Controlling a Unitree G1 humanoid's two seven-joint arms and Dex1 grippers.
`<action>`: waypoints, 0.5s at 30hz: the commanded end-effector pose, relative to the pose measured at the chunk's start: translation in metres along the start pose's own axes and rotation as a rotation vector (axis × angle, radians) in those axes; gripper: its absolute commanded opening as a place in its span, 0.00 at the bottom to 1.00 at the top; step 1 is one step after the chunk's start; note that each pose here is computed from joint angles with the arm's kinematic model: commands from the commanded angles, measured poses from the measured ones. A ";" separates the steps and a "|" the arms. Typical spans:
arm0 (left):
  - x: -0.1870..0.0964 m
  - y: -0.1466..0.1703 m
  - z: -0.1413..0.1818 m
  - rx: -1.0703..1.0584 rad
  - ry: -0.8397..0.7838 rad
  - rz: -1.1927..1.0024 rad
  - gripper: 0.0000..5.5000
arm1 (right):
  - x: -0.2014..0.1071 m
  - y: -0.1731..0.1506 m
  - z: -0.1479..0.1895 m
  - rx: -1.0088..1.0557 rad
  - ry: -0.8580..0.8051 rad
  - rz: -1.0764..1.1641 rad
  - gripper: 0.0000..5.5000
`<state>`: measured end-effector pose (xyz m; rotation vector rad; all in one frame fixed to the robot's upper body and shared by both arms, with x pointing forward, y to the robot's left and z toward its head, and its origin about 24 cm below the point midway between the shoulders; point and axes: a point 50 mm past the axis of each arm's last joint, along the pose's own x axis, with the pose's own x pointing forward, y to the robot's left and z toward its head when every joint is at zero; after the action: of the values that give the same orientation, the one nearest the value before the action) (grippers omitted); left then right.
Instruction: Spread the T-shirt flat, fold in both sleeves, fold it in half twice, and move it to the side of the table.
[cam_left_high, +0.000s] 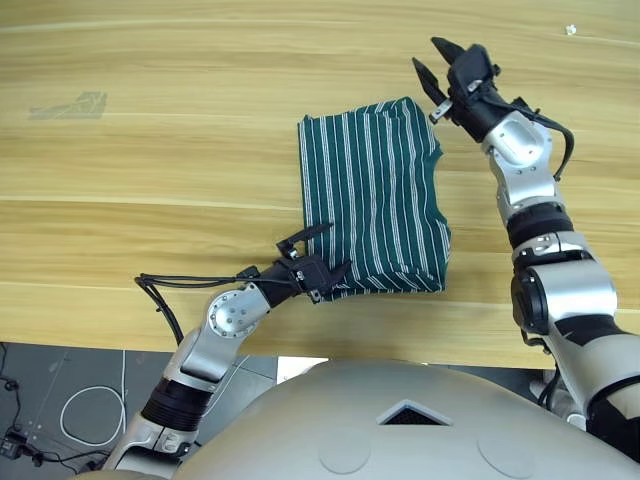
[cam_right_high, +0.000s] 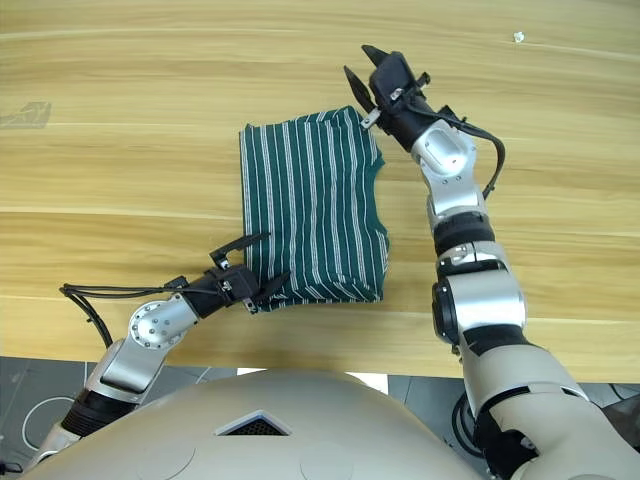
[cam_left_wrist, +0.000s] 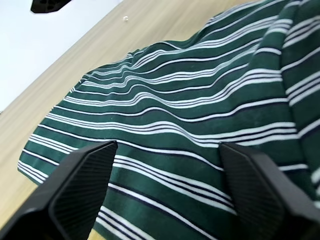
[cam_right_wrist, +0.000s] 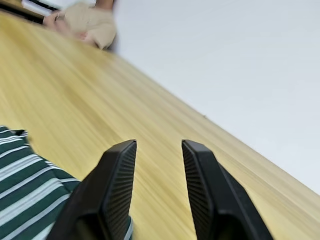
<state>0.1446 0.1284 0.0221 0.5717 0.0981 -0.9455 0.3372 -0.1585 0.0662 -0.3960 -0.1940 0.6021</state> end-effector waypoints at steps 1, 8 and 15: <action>-0.020 0.022 0.039 0.037 -0.123 0.078 0.69 | -0.031 -0.016 0.014 0.033 -0.106 -0.051 0.30; -0.051 0.059 0.068 0.052 -0.187 0.275 0.69 | -0.102 -0.023 0.035 -0.030 -0.165 -0.026 0.30; -0.088 0.039 0.008 0.361 0.250 0.170 0.69 | -0.148 -0.002 0.043 -0.710 -0.138 0.388 0.30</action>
<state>0.1310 0.2108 0.0826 0.8903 0.1146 -0.6606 0.2141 -0.2344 0.1016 -0.8466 -0.4227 0.7921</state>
